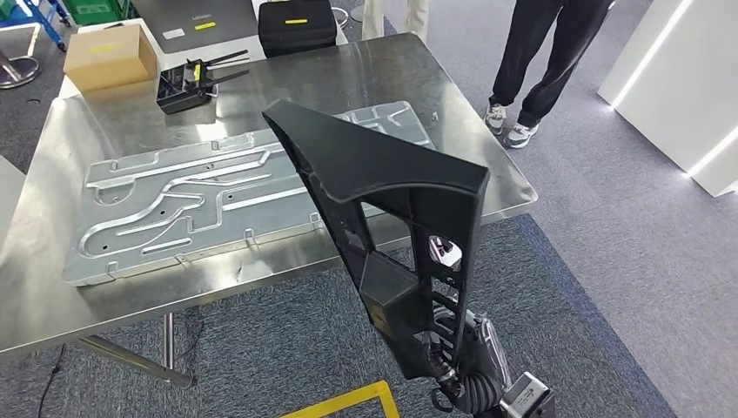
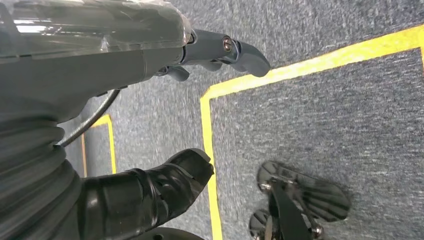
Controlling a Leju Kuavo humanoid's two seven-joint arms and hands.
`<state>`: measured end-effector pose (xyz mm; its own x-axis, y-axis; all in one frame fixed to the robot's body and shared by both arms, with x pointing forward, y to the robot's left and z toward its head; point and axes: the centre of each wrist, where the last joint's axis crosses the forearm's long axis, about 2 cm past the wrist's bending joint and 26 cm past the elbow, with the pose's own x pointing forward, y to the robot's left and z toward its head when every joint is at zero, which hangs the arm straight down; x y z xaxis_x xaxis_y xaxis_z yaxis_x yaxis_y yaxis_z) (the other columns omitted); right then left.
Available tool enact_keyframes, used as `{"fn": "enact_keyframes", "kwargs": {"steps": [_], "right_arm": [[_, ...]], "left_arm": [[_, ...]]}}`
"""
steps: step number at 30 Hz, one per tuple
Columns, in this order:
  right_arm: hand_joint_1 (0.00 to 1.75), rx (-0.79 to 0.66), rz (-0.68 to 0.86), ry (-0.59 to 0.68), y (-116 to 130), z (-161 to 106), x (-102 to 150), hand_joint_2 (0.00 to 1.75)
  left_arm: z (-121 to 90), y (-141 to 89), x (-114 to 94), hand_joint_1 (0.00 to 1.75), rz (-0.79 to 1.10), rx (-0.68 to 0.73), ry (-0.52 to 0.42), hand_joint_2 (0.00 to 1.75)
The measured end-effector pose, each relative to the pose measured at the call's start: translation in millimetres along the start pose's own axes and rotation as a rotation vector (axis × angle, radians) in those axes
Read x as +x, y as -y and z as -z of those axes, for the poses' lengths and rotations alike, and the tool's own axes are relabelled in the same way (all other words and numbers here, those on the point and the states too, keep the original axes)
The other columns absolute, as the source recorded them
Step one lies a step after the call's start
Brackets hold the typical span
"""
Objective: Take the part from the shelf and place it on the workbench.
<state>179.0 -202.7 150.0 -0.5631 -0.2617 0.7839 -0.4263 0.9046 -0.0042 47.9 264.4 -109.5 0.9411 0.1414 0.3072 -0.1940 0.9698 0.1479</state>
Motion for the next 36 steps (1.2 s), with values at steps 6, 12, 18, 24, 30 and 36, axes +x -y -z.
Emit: {"fn": "enact_keyframes", "kwargs": {"steps": [6, 12, 18, 24, 30, 36], "right_arm": [[1.75, 0.03, 0.043, -0.012, -4.8, 3.1, -4.4, 1.75], [1.75, 0.061, 0.093, -0.014, -9.3, 12.3, -9.9, 1.75], [1.75, 0.08, 0.099, -0.017, -12.3, 13.8, -15.3, 1.75], [1.75, 0.095, 0.108, -0.026, -15.0, 14.6, -18.6, 1.75], [1.75, 0.098, 0.111, -0.016, -17.8, 18.6, -18.8, 1.75], [1.75, 0.093, 0.102, -0.017, -18.1, 18.8, -18.9, 1.75]], "left_arm": [[-0.1, -4.3, -5.0, 0.0, -0.018, 0.012, -0.014, 1.75], [0.2, -7.8, -7.2, 0.0, -0.043, 0.022, -0.035, 1.75], [0.4, -10.9, -9.4, 0.0, -0.055, 0.031, -0.044, 1.75], [0.0, -10.5, -10.8, 0.0, -0.065, 0.03, -0.049, 1.75], [0.8, -11.1, -8.0, 0.0, -0.063, 0.031, -0.039, 1.75], [0.7, -11.9, -9.2, 0.0, -0.051, 0.033, -0.018, 1.75]]}}
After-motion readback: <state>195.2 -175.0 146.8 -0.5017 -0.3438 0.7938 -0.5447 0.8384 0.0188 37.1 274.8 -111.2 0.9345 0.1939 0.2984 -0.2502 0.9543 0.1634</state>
